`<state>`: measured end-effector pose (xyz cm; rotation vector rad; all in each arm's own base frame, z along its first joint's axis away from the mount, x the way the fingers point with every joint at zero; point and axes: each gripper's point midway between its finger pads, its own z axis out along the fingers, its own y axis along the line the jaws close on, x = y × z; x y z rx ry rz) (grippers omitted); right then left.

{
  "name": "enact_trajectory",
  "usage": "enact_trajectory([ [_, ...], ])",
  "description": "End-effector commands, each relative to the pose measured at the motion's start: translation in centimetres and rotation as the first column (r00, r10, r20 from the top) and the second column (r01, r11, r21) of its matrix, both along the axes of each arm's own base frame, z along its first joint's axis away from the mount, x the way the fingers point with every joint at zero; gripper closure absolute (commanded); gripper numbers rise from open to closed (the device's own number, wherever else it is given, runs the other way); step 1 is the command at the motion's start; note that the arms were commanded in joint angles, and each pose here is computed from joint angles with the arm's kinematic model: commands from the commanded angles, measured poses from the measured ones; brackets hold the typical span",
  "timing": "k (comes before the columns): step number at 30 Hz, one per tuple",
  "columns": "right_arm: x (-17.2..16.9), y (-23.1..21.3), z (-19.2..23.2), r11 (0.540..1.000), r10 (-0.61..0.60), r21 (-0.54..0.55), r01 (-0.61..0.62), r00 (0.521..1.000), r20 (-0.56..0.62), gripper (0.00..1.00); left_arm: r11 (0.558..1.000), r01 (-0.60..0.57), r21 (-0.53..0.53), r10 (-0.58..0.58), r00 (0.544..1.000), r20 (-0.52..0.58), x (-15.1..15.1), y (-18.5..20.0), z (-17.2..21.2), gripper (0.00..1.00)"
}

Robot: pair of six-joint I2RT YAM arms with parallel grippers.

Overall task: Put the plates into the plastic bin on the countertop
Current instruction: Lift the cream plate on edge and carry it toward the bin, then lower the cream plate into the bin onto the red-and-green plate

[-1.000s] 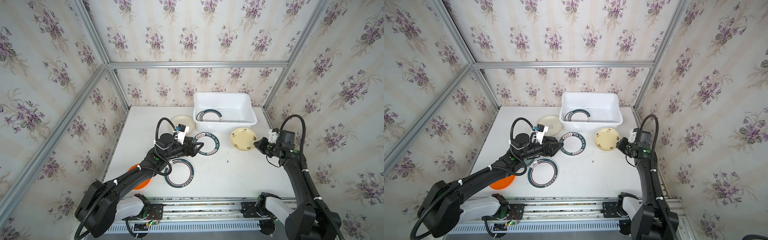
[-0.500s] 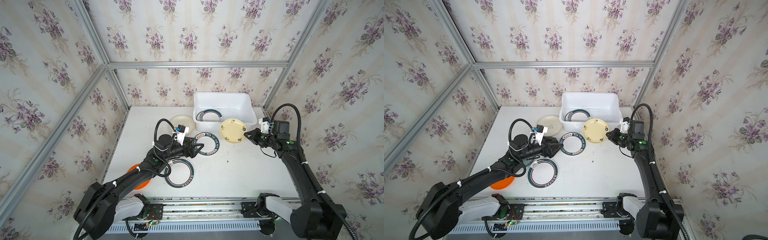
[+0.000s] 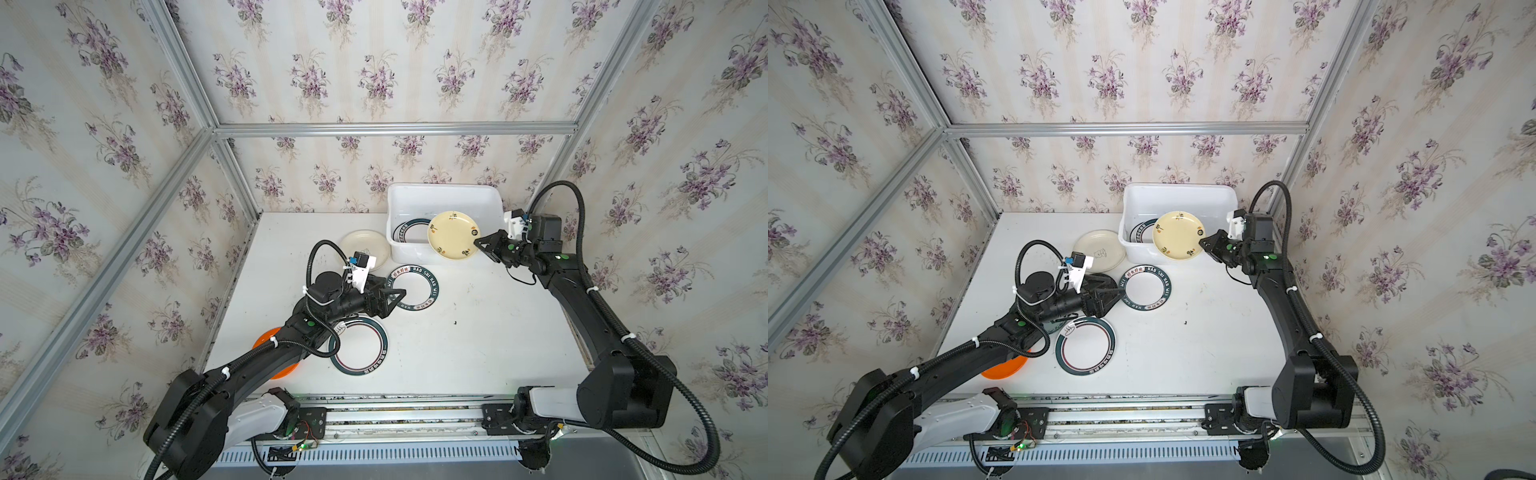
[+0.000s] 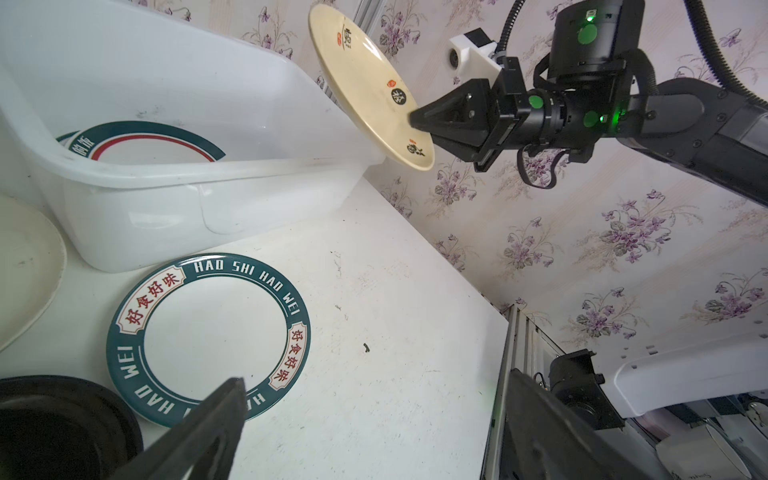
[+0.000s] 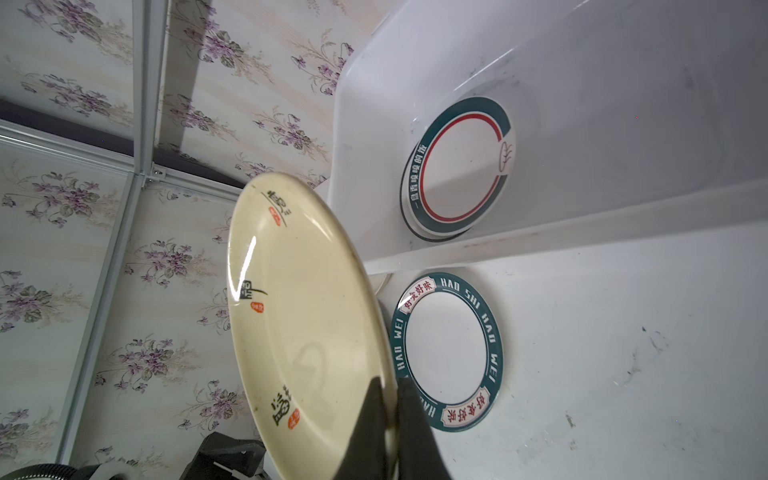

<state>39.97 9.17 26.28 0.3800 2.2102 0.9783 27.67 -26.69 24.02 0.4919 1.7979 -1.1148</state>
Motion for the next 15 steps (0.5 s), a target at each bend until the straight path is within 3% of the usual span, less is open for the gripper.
enact_trajectory([
  [1,2.3,0.3,2.0,1.000,-0.011,0.003,0.011,0.997,0.070,1.00,0.999,-0.032,0.013,0.031,0.998,0.059,0.1,0.6,0.7,0.00],
  [7,5.5,1.3,1.9,0.998,-0.023,-0.061,0.029,0.996,0.085,1.00,0.995,-0.092,0.030,0.089,0.991,0.096,-0.2,1.9,0.4,0.00],
  [15,10.0,3.2,-1.4,0.982,-0.016,-0.185,0.022,0.999,0.034,1.00,0.976,-0.208,0.058,0.199,0.971,0.135,0.3,3.9,0.0,0.00],
])
